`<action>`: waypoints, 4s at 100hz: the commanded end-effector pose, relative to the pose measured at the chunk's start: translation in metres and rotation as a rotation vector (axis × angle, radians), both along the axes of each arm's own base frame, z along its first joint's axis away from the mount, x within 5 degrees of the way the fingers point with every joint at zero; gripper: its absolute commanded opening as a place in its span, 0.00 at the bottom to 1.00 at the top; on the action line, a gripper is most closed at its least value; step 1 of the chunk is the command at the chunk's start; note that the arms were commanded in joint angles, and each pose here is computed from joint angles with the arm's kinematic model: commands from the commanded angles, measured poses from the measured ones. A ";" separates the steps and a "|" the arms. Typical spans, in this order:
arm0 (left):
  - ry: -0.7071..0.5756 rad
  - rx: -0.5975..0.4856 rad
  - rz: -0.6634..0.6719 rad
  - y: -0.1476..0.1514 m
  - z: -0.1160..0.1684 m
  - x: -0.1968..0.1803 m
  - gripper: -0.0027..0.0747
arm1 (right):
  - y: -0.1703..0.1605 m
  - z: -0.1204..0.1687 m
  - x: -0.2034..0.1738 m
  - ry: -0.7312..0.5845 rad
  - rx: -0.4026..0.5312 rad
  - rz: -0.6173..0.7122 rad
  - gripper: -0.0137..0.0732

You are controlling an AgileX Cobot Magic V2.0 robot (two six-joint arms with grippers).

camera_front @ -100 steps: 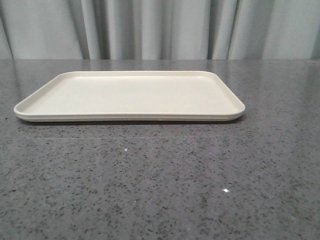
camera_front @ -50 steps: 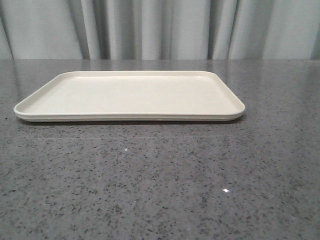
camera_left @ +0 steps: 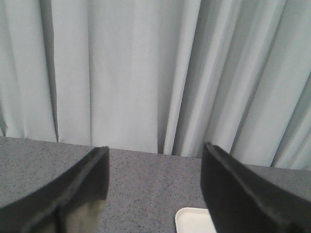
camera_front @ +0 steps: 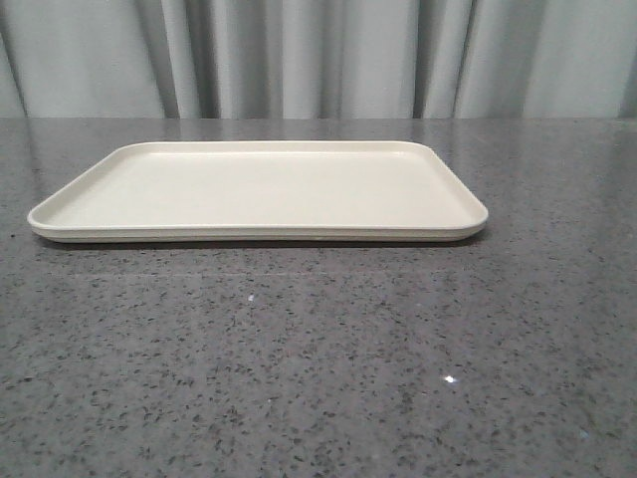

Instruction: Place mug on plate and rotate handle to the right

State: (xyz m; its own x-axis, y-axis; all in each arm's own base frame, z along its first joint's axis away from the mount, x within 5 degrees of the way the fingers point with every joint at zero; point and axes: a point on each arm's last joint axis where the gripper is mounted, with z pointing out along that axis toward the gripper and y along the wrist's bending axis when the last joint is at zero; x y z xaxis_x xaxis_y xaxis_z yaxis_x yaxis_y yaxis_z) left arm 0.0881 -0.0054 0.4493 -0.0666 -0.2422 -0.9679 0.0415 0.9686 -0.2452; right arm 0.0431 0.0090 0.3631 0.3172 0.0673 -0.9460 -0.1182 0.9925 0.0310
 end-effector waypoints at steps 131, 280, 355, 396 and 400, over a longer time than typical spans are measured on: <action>-0.030 -0.012 -0.011 -0.001 0.010 0.002 0.52 | -0.007 0.014 -0.001 -0.054 0.058 -0.065 0.75; 0.833 0.219 0.012 0.021 -0.021 0.086 0.44 | 0.007 0.095 0.047 0.001 -0.164 0.020 0.75; 1.027 0.289 0.032 0.028 -0.074 0.088 0.44 | 0.010 0.093 0.047 0.021 -0.177 0.051 0.75; 1.029 0.300 0.040 0.029 -0.075 0.089 0.44 | 0.010 0.079 0.053 0.066 -0.176 0.054 0.75; 1.029 0.300 0.040 0.029 -0.075 0.089 0.44 | 0.009 0.079 0.053 0.065 -0.176 0.052 0.75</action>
